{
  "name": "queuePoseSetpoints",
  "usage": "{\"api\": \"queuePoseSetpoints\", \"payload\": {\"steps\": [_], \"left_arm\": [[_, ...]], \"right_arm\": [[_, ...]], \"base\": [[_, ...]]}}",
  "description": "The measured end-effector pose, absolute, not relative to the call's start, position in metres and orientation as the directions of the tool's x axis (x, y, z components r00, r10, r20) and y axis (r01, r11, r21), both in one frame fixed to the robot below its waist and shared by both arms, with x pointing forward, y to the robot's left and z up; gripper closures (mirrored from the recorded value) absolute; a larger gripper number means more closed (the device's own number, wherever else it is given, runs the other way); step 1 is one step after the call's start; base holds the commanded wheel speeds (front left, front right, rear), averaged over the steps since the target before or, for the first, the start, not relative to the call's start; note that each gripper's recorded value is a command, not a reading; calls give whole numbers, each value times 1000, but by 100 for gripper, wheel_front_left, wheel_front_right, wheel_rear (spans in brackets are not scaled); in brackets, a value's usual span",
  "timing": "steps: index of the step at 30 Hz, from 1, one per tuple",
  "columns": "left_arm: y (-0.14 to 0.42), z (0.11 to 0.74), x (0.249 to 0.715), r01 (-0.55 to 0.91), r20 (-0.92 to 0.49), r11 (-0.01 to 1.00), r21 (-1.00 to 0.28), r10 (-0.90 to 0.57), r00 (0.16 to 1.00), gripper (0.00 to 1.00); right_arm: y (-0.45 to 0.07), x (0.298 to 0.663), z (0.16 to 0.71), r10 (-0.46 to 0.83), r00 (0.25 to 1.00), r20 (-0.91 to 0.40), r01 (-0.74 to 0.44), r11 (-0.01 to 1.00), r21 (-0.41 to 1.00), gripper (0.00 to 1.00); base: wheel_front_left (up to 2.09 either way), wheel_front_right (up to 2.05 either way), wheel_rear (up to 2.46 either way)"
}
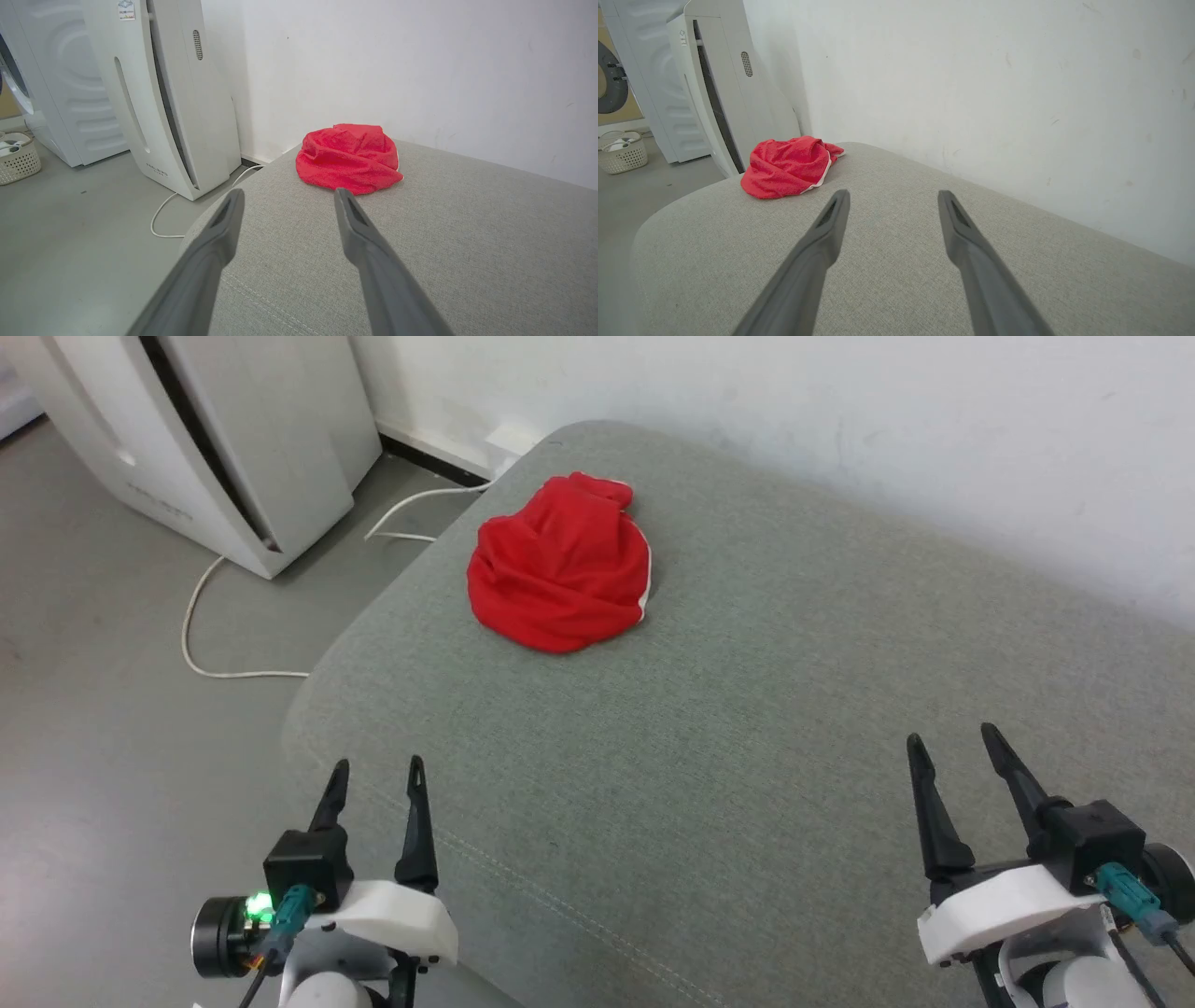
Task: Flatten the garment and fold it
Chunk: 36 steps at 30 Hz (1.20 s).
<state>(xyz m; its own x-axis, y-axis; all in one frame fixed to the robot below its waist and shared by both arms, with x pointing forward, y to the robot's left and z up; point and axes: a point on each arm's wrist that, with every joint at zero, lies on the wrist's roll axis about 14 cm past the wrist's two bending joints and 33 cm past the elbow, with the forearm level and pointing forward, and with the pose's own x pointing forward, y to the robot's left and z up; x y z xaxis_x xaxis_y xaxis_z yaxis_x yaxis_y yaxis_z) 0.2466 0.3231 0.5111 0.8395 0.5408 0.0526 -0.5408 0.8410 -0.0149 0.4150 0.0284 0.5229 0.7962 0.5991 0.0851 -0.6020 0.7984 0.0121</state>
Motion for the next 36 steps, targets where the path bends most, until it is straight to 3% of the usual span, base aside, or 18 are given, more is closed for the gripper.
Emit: {"api": "queuePoseSetpoints", "payload": {"steps": [26,30,36], "left_arm": [[346,508,217,-639,62,768,-37,640,766,0],[350,514,229,-619,69,781,-83,625,778,0],[367,551,287,-543,90,829,-132,556,826,0]], "right_arm": [[62,415,526,661,742,112,-667,745,28,0],[61,416,525,658,744,112,-665,746,31,0],[65,430,533,657,742,133,-664,747,16,0]], "base": [[0,0,0],[0,0,0],[0,0,0]]}}
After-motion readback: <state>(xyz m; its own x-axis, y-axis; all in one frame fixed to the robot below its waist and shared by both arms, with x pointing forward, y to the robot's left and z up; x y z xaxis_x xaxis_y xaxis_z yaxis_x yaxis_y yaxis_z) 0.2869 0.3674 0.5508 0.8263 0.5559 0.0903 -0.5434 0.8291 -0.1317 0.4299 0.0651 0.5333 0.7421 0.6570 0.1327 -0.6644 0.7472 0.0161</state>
